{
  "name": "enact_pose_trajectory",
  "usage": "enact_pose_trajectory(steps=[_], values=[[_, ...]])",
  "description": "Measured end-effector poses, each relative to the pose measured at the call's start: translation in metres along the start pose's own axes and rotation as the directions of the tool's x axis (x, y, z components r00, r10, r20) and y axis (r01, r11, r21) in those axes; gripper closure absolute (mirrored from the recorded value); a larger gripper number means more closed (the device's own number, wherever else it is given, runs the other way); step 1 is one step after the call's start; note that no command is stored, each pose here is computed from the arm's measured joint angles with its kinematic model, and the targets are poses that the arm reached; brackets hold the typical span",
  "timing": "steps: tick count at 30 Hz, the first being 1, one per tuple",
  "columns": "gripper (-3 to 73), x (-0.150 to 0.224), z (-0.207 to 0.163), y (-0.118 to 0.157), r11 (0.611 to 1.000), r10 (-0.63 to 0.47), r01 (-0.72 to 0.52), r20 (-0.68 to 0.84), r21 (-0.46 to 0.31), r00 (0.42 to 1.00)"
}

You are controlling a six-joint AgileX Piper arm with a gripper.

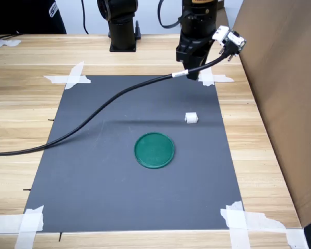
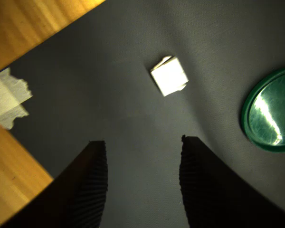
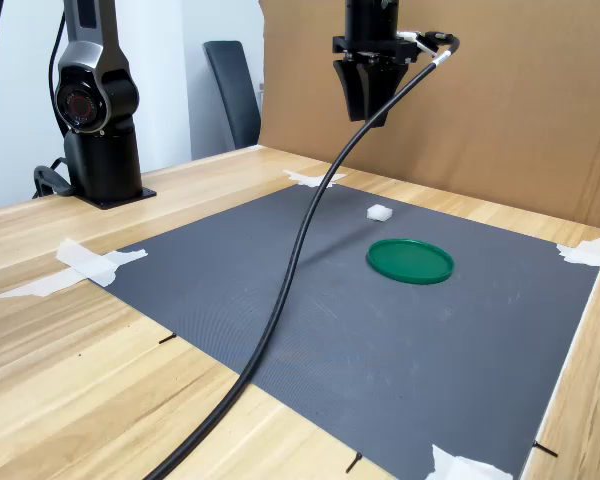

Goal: Grasp a white terminal and put it in the green lid.

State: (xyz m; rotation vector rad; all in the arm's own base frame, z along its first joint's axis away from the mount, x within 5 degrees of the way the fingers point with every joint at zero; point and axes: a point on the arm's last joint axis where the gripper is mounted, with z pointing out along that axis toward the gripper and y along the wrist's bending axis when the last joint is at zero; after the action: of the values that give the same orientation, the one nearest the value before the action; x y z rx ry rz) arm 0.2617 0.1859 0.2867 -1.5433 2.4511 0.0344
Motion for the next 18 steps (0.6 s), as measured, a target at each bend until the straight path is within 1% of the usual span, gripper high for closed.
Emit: enact_pose_trajectory(steps=[5, 6, 7, 9, 10, 14, 16, 17, 18], values=[[30.4, 0.001, 0.014, -0.003, 0.998, -0.024, 0.021, 0.044, 0.065, 0.999], [30.4, -0.001, 0.015, -0.002, 0.996, -0.044, 0.039, 0.056, 0.084, 0.997], [30.4, -0.004, 0.015, 0.001, 0.994, -0.066, 0.060, 0.062, 0.089, 0.996], [30.3, -0.012, 0.015, 0.015, 0.989, -0.130, 0.125, 0.068, 0.081, 0.989], [29.2, -0.014, 0.017, 0.022, 0.987, -0.148, 0.143, 0.066, 0.070, 0.987], [25.2, -0.013, 0.028, 0.022, 0.988, -0.142, 0.142, 0.001, 0.058, 0.990], [18.8, -0.012, 0.045, 0.017, 0.990, -0.123, 0.128, -0.074, 0.065, 0.990], [15.5, -0.014, 0.047, 0.017, 0.991, -0.107, 0.112, -0.069, 0.071, 0.992], [13.8, -0.015, 0.048, 0.016, 0.991, -0.103, 0.108, -0.058, 0.078, 0.993]])
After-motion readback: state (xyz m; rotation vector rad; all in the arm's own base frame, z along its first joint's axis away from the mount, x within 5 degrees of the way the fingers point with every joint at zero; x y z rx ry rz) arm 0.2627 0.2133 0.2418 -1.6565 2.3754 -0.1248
